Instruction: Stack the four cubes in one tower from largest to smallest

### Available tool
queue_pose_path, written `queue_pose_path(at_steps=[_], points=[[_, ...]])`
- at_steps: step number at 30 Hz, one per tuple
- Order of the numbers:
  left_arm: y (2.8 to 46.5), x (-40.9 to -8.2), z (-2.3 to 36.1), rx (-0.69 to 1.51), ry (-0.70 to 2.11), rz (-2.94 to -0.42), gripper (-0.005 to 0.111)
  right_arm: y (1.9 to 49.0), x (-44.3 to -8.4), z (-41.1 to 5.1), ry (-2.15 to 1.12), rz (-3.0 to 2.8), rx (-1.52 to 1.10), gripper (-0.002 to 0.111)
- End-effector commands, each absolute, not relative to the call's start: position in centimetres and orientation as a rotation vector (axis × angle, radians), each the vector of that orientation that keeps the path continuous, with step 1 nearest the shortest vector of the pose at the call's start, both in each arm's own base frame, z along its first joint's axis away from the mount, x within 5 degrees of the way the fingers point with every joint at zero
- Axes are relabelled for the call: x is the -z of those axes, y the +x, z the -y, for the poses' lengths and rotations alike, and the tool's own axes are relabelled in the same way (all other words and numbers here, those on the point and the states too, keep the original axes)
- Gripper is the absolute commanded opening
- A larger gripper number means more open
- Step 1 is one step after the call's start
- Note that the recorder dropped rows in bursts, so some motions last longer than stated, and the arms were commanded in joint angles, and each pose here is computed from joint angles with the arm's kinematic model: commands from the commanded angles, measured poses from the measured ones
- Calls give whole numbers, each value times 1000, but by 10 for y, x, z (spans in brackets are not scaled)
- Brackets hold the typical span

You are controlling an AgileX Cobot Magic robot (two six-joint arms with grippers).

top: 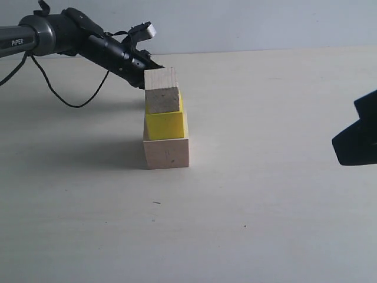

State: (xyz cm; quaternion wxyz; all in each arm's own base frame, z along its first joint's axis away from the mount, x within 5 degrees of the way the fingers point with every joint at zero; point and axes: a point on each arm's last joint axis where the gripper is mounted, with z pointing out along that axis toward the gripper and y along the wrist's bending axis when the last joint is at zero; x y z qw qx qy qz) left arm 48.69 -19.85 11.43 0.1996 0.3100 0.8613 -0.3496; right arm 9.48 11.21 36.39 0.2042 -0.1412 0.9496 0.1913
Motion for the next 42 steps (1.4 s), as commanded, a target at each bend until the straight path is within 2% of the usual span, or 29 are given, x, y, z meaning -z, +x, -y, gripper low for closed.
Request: queue_pose_path(at_steps=[1, 12, 34, 42], points=[[489, -104, 192, 916, 860, -2456, 0, 95, -363, -111, -395, -2640, -535, 0], [497, -106, 163, 881, 793, -2500, 0, 95, -363, -111, -395, -2640, -535, 0], [506, -143, 104, 726, 704, -2547, 0, 95, -363, -111, -405, -2637, -533, 0], [502, -180, 112, 769, 743, -2437, 0, 96, -363, -110, -408, -2630, -514, 0]])
